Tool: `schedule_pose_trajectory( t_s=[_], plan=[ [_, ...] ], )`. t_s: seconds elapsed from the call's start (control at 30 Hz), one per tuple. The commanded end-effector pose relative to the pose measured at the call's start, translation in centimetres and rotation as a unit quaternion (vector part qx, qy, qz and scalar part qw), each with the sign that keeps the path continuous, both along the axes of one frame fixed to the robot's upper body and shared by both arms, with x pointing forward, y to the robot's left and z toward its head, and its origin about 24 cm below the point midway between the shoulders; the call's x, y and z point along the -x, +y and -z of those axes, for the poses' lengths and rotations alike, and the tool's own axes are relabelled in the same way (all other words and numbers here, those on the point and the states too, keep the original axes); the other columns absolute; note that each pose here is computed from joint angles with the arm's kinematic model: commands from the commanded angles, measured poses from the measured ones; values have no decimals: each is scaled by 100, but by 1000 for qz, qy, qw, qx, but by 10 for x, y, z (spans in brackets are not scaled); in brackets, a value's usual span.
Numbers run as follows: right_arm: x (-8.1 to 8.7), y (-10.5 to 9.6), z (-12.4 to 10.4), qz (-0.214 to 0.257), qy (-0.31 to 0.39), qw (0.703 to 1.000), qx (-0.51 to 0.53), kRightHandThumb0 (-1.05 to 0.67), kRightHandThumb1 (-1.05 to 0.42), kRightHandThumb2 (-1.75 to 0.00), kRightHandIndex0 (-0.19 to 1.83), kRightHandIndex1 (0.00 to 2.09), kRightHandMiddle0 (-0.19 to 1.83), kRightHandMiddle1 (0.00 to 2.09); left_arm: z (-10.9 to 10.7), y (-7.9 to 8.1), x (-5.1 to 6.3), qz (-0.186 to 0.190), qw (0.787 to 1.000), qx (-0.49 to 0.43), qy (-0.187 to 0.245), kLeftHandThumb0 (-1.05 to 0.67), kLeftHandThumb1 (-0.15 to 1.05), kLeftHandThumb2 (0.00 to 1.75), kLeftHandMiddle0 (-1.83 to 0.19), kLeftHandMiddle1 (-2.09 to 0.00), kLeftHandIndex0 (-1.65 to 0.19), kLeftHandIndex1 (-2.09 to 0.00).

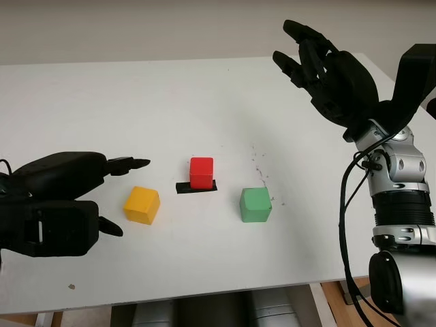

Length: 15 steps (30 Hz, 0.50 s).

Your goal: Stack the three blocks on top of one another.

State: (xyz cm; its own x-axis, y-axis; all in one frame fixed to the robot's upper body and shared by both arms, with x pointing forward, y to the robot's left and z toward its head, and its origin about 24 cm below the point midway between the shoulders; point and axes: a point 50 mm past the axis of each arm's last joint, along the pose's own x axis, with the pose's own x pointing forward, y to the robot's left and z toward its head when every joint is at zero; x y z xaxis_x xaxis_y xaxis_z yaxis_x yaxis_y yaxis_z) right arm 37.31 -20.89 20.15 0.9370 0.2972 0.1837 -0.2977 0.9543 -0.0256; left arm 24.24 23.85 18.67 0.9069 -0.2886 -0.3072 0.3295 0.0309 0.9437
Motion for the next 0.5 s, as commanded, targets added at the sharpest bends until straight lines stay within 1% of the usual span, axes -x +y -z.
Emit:
schedule_pose_trajectory(
  t_s=[0.0, 0.07, 0.23, 0.33, 0.47],
  plan=[
    [0, 3, -11, -5, -21, 1000, -8, -71, -105, -49, 17, 13, -19, 66, 2, -4, -3, 9, 1000, -4, -10, -47, 79, 5, -27, -7, -23, -11],
    [0, 2, -10, -6, -21, 1000, -11, -70, -105, -49, 17, 14, -19, 66, 4, -5, -4, 13, 1000, -7, -18, -47, 79, 5, -30, -8, -26, -12],
    [1, 2, -9, -2, -20, 1000, -13, -69, -105, -50, 17, 14, -19, 67, 12, -5, -5, 18, 998, -17, -55, -48, 78, 5, -42, -12, -36, -16],
    [1, 2, -8, -2, -20, 1000, -13, -70, -105, -49, 17, 15, -19, 68, 17, -4, -5, 18, 998, -7, -63, -48, 80, 6, -45, -12, -39, -17],
    [1, 2, -8, 0, -18, 1000, -16, -69, -105, -49, 17, 15, -19, 68, 22, -2, -6, 20, 998, 2, -62, -51, 82, 6, -47, -13, -40, -18]
  ],
)
